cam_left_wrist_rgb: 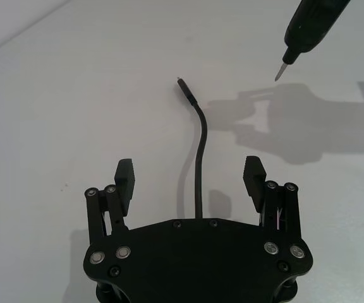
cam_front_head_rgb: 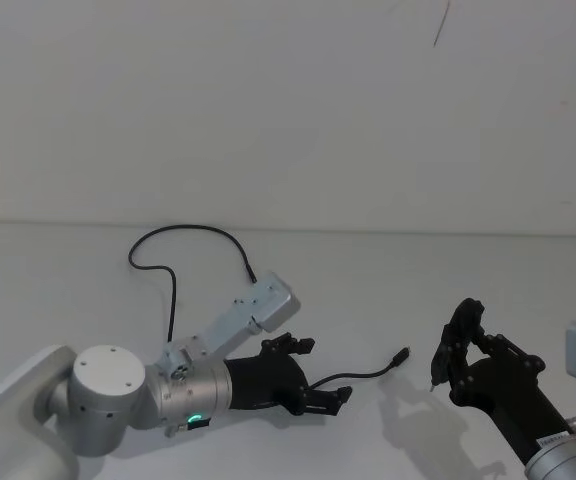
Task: Pick up the data cable with the one hand.
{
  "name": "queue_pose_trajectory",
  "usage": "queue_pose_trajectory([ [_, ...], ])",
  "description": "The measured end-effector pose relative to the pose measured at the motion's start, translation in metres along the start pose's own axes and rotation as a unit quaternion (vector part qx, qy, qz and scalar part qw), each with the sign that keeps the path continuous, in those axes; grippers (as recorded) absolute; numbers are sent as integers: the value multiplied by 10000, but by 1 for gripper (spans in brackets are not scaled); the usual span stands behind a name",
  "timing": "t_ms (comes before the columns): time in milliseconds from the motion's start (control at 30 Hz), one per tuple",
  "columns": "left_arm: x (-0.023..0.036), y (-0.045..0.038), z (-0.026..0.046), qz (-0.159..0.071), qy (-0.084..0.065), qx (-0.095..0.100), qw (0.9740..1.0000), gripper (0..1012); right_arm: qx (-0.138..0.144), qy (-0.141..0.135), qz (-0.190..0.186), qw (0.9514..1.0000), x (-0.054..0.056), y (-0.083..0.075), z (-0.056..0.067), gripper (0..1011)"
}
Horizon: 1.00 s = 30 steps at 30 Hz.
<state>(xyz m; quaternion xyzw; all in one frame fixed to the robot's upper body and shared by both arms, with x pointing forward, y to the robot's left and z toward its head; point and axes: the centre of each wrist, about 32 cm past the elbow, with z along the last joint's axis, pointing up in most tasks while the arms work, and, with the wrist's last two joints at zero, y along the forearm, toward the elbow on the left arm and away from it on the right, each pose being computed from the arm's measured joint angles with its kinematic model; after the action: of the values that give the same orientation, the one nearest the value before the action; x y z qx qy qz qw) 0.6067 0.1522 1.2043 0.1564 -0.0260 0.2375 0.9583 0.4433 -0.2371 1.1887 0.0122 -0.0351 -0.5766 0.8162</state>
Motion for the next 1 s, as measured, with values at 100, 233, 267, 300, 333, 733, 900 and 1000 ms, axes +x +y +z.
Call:
queue_pose_trajectory([
  [100,0,-41,-19,-7,-36,31,10000,1001,0,0,0,10000,0,0,0,269],
  [233,3,-72,-26,-7,-62,46,10000,1001,0,0,0,10000,0,0,0,269],
  [267,3,-80,-28,-9,-65,49,10000,1001,0,0,0,10000,0,0,0,269],
  [300,3,-95,-32,-11,-77,53,10000,1001,0,0,0,10000,0,0,0,269],
  [333,2,-103,-32,-12,-79,53,10000,1001,0,0,0,10000,0,0,0,269],
  [733,3,-188,-44,-21,-119,48,9999,712,0,0,0,10000,0,0,0,269],
  [900,2,-205,-48,-24,-126,49,9999,547,0,0,0,10000,0,0,0,269],
  [1000,2,-211,-48,-25,-128,49,9999,464,0,0,0,10000,0,0,0,269],
])
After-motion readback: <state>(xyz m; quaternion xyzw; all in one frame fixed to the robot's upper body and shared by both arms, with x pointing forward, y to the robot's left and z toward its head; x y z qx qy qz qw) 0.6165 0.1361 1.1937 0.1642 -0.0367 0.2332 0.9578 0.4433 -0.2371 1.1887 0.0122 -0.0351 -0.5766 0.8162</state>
